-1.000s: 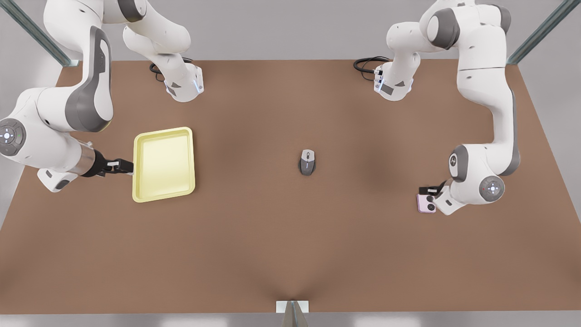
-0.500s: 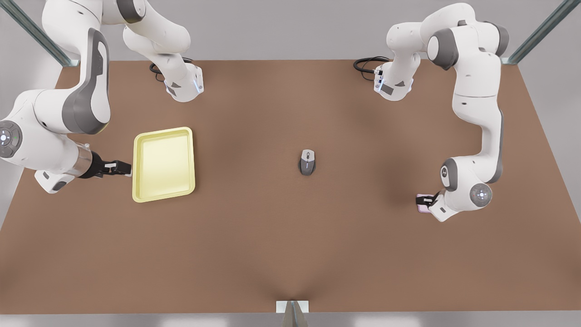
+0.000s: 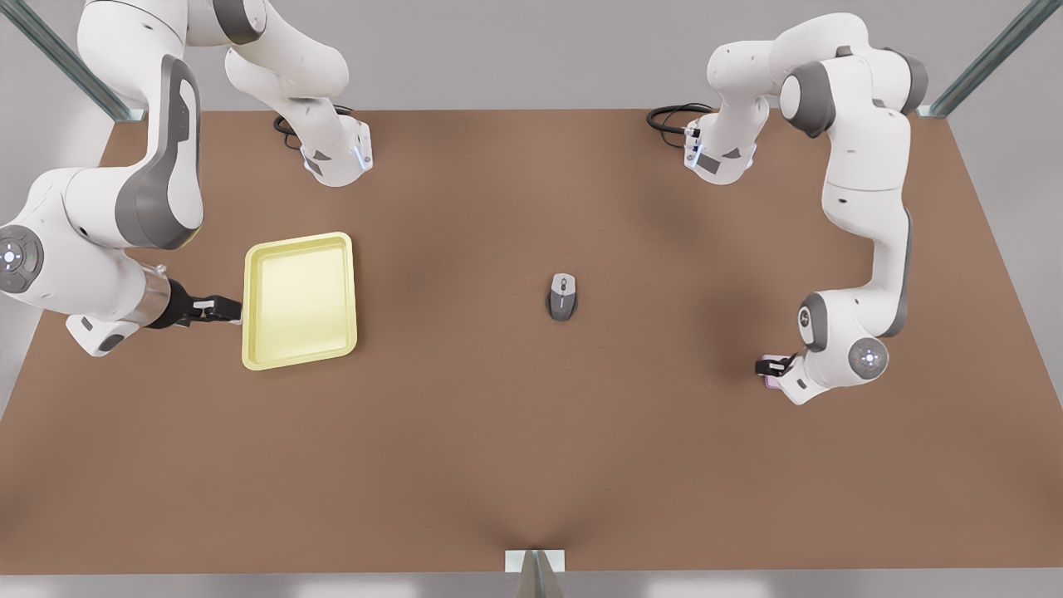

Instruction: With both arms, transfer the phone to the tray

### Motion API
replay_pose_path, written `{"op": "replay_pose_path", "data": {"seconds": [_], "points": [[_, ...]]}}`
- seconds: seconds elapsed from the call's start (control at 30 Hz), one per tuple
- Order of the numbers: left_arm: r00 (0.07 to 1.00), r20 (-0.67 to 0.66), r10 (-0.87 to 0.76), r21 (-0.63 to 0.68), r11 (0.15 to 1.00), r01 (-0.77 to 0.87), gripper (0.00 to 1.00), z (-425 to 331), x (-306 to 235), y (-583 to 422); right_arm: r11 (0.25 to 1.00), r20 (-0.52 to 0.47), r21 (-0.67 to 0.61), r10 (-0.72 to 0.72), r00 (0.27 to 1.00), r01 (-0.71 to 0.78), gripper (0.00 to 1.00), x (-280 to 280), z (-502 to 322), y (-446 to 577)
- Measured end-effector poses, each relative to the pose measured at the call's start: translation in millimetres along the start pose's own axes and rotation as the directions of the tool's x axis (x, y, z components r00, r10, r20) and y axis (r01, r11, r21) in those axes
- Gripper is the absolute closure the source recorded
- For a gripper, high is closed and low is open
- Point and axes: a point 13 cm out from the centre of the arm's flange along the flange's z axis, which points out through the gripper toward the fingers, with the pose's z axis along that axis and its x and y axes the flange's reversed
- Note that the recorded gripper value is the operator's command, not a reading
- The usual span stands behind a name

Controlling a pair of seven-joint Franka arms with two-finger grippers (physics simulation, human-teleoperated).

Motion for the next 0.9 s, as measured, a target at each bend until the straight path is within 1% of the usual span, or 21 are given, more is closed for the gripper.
{"op": "replay_pose_path", "data": {"seconds": [0.03, 0.07, 0.13, 0.3, 0.43, 0.5, 0.6, 0.7, 0.77, 0.9], "points": [[1.000, 0.001, 0.002, 0.000, 1.000, -0.002, 0.00, 0.6, -0.2, 0.1, 1.000, -0.001, 0.000, 0.000, 1.000, 0.000, 0.00, -0.1, 0.4, -0.1], [1.000, 0.002, 0.004, -0.001, 1.000, -0.004, 0.15, 0.8, -0.5, 0.2, 1.000, -0.001, 0.000, 0.000, 1.000, 0.000, 0.00, -0.2, 0.5, -0.2], [1.000, 0.004, 0.009, -0.006, 1.000, -0.009, 0.21, 0.5, -1.3, 0.8, 1.000, -0.001, 0.000, -0.001, 1.000, 0.001, 0.00, -0.2, 0.7, 0.0], [1.000, 0.014, 0.018, -0.014, 1.000, -0.017, 0.21, -7.6, -4.1, 0.8, 1.000, 0.000, -0.001, -0.002, 1.000, 0.002, 0.00, -0.4, 0.5, -0.1], [0.998, 0.049, 0.048, -0.024, 0.999, -0.047, 0.21, -39.8, -15.4, -27.2, 1.000, 0.000, -0.001, -0.003, 1.000, 0.003, 0.00, -0.5, 0.4, 0.0], [0.991, 0.073, 0.115, -0.038, 0.993, -0.113, 0.21, -66.0, -25.3, -83.4, 1.000, 0.000, -0.001, -0.003, 1.000, 0.003, 0.00, -0.4, 0.5, 0.0], [0.972, 0.084, 0.221, -0.058, 0.974, -0.217, 0.21, -80.9, -29.1, -185.5, 1.000, -0.001, -0.001, -0.004, 1.000, 0.004, 0.00, -0.3, 0.7, -0.1], [0.939, 0.108, 0.326, -0.084, 0.944, -0.318, 0.21, -96.9, -35.5, -322.9, 1.000, -0.001, -0.001, -0.004, 1.000, 0.004, 0.00, -0.3, 0.7, -0.2], [0.925, 0.120, 0.361, -0.084, 0.932, -0.353, 0.21, -105.6, -22.2, -419.7, 1.000, -0.002, -0.001, -0.004, 1.000, 0.004, 0.00, -0.3, 1.1, -0.2], [0.930, 0.129, 0.345, -0.072, 0.938, -0.339, 0.21, -108.4, 18.2, -556.1, 1.000, -0.001, -0.001, -0.005, 1.000, 0.005, 0.00, -0.6, 0.7, 0.0]]}}
